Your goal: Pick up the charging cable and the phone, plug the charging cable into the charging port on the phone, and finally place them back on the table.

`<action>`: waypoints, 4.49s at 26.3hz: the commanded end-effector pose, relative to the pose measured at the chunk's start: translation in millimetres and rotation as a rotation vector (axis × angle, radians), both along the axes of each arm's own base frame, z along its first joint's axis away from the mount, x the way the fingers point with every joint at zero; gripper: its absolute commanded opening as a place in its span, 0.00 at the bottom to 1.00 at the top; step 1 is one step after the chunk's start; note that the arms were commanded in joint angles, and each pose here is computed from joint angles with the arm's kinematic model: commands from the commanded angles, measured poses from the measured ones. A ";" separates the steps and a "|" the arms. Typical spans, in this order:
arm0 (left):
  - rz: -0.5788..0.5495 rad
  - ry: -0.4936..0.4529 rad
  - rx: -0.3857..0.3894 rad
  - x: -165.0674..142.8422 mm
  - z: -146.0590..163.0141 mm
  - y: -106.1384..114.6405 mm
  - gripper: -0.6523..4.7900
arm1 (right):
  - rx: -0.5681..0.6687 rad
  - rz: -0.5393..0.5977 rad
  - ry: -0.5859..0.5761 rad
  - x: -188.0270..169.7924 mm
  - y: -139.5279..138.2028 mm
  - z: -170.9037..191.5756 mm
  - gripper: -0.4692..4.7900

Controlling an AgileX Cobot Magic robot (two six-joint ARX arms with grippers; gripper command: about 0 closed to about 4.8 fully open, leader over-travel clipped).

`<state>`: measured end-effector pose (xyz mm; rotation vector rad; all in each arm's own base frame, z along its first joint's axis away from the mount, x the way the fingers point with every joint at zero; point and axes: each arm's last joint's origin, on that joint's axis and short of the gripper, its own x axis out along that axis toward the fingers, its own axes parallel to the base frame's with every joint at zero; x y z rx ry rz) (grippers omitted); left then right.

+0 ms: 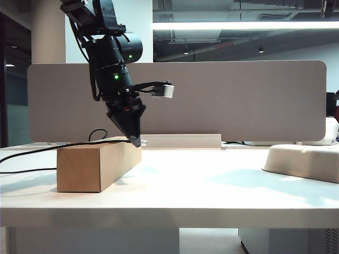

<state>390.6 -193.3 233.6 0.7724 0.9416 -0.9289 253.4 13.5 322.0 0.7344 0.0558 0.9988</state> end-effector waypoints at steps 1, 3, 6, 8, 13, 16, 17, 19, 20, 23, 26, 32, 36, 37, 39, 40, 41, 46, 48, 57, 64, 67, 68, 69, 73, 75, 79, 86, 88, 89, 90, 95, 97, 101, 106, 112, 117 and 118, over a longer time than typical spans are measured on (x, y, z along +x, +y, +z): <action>-0.001 -0.026 -0.024 0.6 3.3 -4.7 0.29 | -0.002 -0.010 -0.051 -2.2 -0.2 6.0 0.08; 0.032 -0.031 -0.041 2.0 4.1 -5.4 0.28 | -0.002 -0.009 -0.050 -2.1 -0.1 6.0 0.08; 0.043 -0.035 -0.036 2.4 4.2 -5.1 0.28 | -0.003 -0.007 -0.050 -2.2 -0.1 6.0 0.08; 0.044 -0.036 -0.038 2.7 4.1 -5.1 0.28 | -0.003 -0.007 -0.050 -2.2 -0.1 6.0 0.08; 0.052 -0.030 -0.039 3.4 1.9 -5.6 0.28 | -0.003 -0.007 -0.050 -2.2 -0.1 6.0 0.08; 0.060 -0.013 -0.035 4.8 -4.0 -6.3 0.28 | -0.003 -0.007 -0.050 -2.2 -0.1 6.0 0.08; 0.061 -0.008 -0.032 5.2 -6.0 -6.5 0.28 | -0.003 -0.007 -0.050 -2.2 -0.1 6.0 0.08; 0.060 -0.009 -0.034 5.9 -7.0 -7.0 0.28 | -0.003 -0.007 -0.050 -2.2 -0.1 6.0 0.08; 0.065 -0.012 -0.038 6.3 -6.8 -7.2 0.28 | -0.003 -0.007 -0.050 -2.2 -0.1 6.0 0.08; 0.082 -0.012 -0.046 6.8 -6.6 -7.5 0.28 | -0.003 -0.007 -0.050 -2.2 -0.1 6.0 0.08; 0.092 -0.008 -0.051 6.8 -6.5 -7.5 0.20 | -0.003 -0.007 -0.050 -2.2 -0.1 5.9 0.08; 0.091 -0.008 -0.054 6.6 -6.2 -8.1 0.11 | -0.003 -0.007 -0.048 -2.1 -0.1 5.8 0.08; 0.111 0.026 -0.148 2.3 3.9 -12.3 0.11 | -0.001 -0.010 -0.048 -2.0 -0.2 5.8 0.08; 0.093 0.063 -0.235 -1.0 11.6 -13.7 0.11 | 0.000 -0.012 -0.048 -2.0 -0.2 5.9 0.08; 0.063 0.103 -0.381 -5.7 28.1 -15.3 0.11 | 0.001 -0.014 -0.049 -2.0 -0.3 5.9 0.08; 0.045 0.113 -0.435 -7.8 35.4 -15.8 0.11 | 0.001 -0.014 -0.049 -2.0 -0.3 6.0 0.08; 0.011 0.125 -0.514 -10.8 46.3 -16.2 0.11 | 0.001 -0.015 -0.049 -2.0 -0.4 6.0 0.08; -0.196 0.214 -0.877 -24.6 94.7 -18.2 0.11 | 0.018 -0.044 -0.051 -1.4 -1.0 6.5 0.08; -0.293 0.287 -1.002 -26.8 108.1 -19.8 0.11 | 0.020 -0.048 -0.051 -1.4 -1.1 6.6 0.08; -0.538 0.476 -1.111 -47.3 118.9 -51.0 0.11 | 0.055 -0.062 -0.043 -1.6 -1.3 8.3 0.08; -0.598 0.468 -1.113 -54.3 118.0 -67.8 0.11 | 0.125 -0.013 -0.050 -6.7 -1.0 15.8 0.08; -0.601 0.464 -1.126 -52.0 120.8 -70.9 0.11 | 0.130 0.003 -0.039 -7.2 -0.7 15.9 0.08; -0.602 0.461 -1.132 -51.2 122.6 -71.4 0.11 | 0.129 0.004 -0.040 -7.3 -0.7 16.0 0.08; -0.606 0.451 -1.141 -50.3 126.0 -72.1 0.11 | 0.128 0.007 -0.043 -7.5 -0.6 16.1 0.08; -0.598 0.455 -1.151 -48.3 128.3 -73.4 0.11 | 0.126 0.009 -0.042 -7.6 -0.6 16.1 0.08; -0.584 0.474 -1.147 -46.0 124.0 -74.7 0.11 | 0.120 0.016 -0.042 -7.7 -0.4 16.0 0.08; -0.564 0.514 -1.141 -41.7 115.1 -78.1 0.11 | 0.120 0.016 -0.045 -7.9 -0.4 16.2 0.08; -0.609 0.557 -1.158 -41.7 125.1 -78.2 0.11 | 0.119 0.016 -0.045 -7.8 -0.4 16.1 0.08; -0.612 0.558 -1.159 -42.3 125.9 -79.8 0.11 | 0.119 0.016 -0.046 -7.9 -0.4 16.2 0.08; -0.612 0.568 -1.157 -42.7 124.2 -82.2 0.11 | 0.119 0.016 -0.045 -7.8 -0.4 16.1 0.08; -0.597 0.576 -1.156 -41.8 122.6 -82.8 0.11 | 0.119 0.016 -0.046 -7.9 -0.4 16.2 0.08; -0.583 0.574 -1.156 -41.4 120.8 -84.9 0.11 | 0.117 0.020 -0.046 -8.0 -0.2 16.2 0.08; -0.581 0.573 -1.157 -41.3 120.8 -84.8 0.11 | 0.113 0.025 -0.046 -8.1 -0.1 16.1 0.08; -0.578 0.570 -1.157 -41.2 120.8 -84.8 0.11 | 0.108 0.032 -0.045 -8.3 0.2 16.0 0.08; -0.551 0.563 -1.159 -36.9 116.7 -84.1 0.11 | 0.106 0.046 -0.045 -8.5 3.0 16.0 0.08; -0.545 0.571 -1.159 -36.6 117.0 -83.9 0.11 | 0.107 0.046 -0.045 -8.5 3.2 16.0 0.08; -0.514 0.583 -1.157 -31.5 115.6 -76.9 0.11 | 0.100 0.032 -0.061 -8.3 2.6 16.2 0.08; -0.506 0.588 -1.156 -30.6 115.0 -75.4 0.11 | 0.095 0.017 -0.077 -8.2 2.4 16.2 0.08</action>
